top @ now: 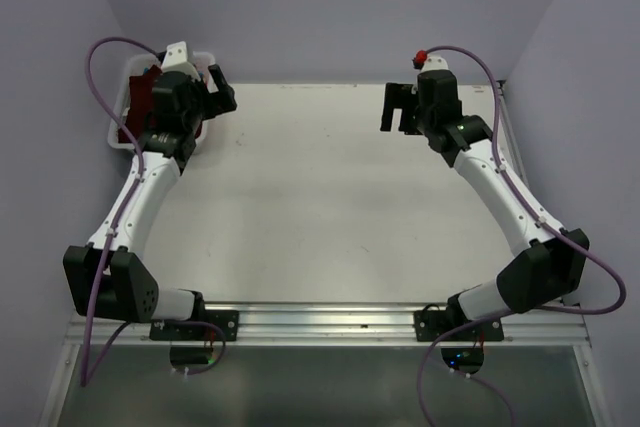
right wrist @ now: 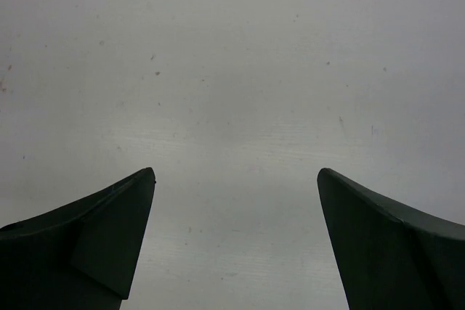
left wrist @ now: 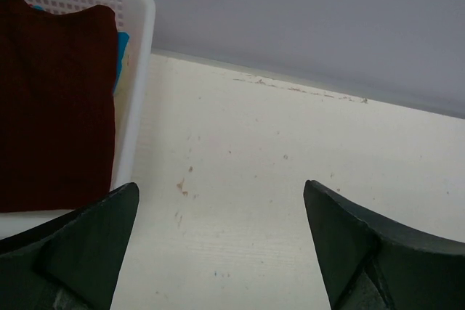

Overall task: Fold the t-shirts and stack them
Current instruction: Grab the tshirt from the pile

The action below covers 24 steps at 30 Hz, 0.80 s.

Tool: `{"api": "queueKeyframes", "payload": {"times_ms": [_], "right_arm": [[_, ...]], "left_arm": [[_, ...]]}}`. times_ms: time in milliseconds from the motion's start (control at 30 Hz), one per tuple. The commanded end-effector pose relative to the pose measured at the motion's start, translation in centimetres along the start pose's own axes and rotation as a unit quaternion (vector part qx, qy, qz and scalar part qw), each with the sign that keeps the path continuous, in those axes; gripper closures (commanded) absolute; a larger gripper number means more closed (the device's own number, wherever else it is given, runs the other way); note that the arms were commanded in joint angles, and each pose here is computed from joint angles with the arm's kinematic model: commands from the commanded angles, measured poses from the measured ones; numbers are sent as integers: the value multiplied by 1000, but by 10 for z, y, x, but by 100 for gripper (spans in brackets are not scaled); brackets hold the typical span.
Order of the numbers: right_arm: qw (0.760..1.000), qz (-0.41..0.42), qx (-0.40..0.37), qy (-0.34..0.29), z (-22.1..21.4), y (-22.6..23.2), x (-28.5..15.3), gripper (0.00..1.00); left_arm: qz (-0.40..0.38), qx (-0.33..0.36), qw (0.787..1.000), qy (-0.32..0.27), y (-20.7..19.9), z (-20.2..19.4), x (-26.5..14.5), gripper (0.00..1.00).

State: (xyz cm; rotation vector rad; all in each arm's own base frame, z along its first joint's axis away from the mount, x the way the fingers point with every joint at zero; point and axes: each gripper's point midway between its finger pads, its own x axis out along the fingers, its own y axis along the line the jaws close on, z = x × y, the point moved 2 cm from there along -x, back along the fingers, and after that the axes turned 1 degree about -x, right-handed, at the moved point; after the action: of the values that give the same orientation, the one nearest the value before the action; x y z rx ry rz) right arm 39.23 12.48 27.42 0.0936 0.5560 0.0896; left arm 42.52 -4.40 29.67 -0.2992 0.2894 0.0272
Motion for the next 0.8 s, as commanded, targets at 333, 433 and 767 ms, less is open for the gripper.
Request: {"api": "queueKeyframes", "payload": {"times_ms": [333,433,767], "right_arm": [[998,59,8,-29,3,13,-25,1],[997,63,13,-32,1,13,-30,1],[999,36,7,-40,-10,-3,-45,1]], "left_arm": [[150,-18,987,53,58,-5,75,4],[185,-17,978,91,74,-20,109,7],[252,-12,959,125,106,-43,150,11]]}}
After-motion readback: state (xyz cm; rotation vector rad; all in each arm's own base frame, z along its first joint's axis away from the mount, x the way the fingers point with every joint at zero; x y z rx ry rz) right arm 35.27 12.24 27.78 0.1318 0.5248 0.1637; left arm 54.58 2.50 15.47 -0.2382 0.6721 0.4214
